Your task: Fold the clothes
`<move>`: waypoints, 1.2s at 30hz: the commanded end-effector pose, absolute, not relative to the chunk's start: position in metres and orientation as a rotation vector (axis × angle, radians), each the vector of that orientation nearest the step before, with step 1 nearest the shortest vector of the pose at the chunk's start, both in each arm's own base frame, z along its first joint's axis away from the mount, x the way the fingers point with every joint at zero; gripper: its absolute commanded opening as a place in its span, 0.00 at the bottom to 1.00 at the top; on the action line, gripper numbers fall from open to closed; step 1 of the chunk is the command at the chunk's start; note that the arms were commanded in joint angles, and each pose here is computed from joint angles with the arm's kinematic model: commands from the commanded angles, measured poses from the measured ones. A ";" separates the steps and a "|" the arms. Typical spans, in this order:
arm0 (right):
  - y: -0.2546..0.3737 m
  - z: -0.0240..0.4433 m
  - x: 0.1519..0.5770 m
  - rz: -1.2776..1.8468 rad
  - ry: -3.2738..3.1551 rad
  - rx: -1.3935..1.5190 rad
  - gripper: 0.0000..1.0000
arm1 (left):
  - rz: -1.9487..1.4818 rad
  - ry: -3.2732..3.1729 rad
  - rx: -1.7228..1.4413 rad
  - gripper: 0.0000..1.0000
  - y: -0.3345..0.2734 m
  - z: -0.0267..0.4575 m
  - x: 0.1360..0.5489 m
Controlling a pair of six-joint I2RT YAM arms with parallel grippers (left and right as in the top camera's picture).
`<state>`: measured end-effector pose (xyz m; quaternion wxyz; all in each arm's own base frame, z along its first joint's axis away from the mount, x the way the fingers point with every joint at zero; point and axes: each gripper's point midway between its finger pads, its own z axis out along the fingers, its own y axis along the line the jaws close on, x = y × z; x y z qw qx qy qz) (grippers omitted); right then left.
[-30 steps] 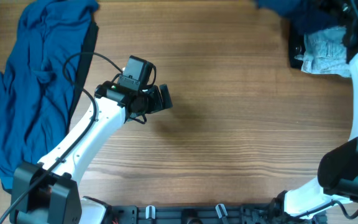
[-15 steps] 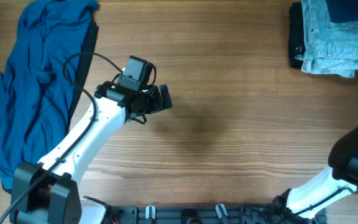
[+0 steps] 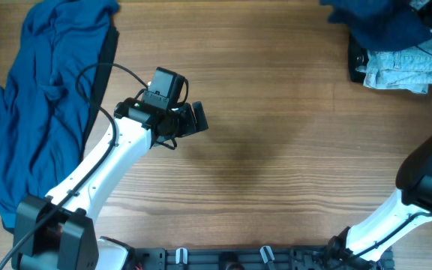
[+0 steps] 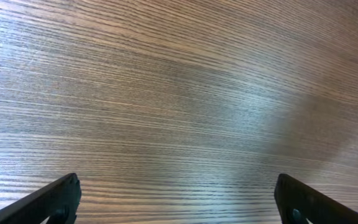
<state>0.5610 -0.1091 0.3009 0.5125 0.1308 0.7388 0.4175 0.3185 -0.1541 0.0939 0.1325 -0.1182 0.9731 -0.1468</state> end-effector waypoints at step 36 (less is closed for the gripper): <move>0.057 0.176 0.483 0.527 2.593 0.260 0.04 | -0.484 2.810 -0.329 1.00 -0.160 0.097 0.320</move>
